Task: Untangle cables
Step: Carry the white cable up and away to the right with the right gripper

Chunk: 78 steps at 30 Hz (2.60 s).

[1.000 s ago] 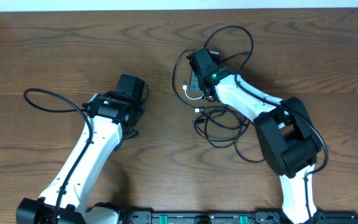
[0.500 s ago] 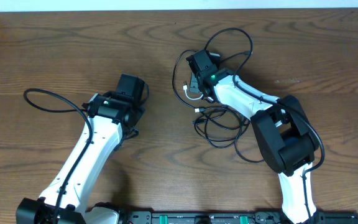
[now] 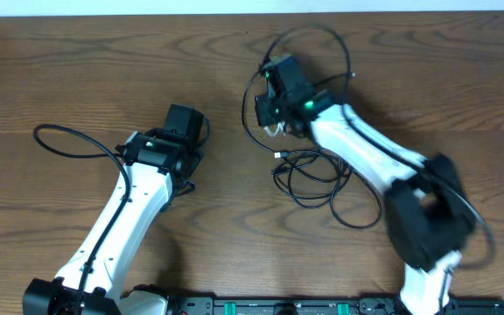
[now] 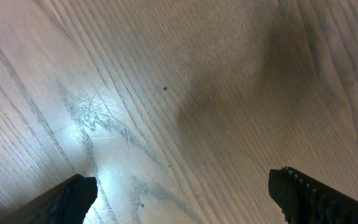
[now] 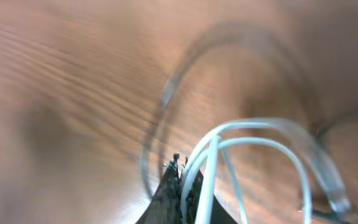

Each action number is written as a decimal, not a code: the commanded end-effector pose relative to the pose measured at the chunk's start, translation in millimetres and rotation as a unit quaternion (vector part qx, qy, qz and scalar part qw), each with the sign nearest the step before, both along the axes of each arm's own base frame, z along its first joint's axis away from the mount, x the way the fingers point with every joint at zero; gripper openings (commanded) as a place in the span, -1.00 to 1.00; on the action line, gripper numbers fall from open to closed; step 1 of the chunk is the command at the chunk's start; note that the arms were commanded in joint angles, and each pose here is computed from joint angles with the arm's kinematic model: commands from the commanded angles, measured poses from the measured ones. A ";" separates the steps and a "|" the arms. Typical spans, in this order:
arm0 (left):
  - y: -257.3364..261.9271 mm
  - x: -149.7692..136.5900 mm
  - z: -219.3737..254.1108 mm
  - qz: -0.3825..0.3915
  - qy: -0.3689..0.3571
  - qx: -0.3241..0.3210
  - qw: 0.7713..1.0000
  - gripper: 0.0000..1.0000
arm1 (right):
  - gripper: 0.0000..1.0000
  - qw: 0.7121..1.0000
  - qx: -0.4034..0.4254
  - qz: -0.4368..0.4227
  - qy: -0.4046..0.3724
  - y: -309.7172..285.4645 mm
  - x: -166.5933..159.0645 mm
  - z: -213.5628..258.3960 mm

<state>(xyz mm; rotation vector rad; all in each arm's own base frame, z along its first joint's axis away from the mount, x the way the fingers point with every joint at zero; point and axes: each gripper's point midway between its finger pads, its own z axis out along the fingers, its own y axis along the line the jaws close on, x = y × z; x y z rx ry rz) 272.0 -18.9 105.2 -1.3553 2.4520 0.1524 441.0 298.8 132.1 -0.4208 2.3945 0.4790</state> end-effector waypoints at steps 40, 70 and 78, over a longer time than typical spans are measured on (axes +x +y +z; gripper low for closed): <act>5.1 1.1 1.9 0.005 -0.002 0.012 1.000 0.92 | -0.98 0.943 -0.158 -0.260 -0.136 -265.5 21.9 144.9; 5.1 1.1 1.9 0.005 -0.002 0.012 1.000 0.92 | -0.97 0.834 -0.390 -0.222 -0.320 -410.3 47.8 85.5; 5.1 1.1 1.9 0.005 -0.002 0.012 1.000 0.92 | -0.97 0.825 -0.388 -0.277 -0.304 -527.9 5.8 80.4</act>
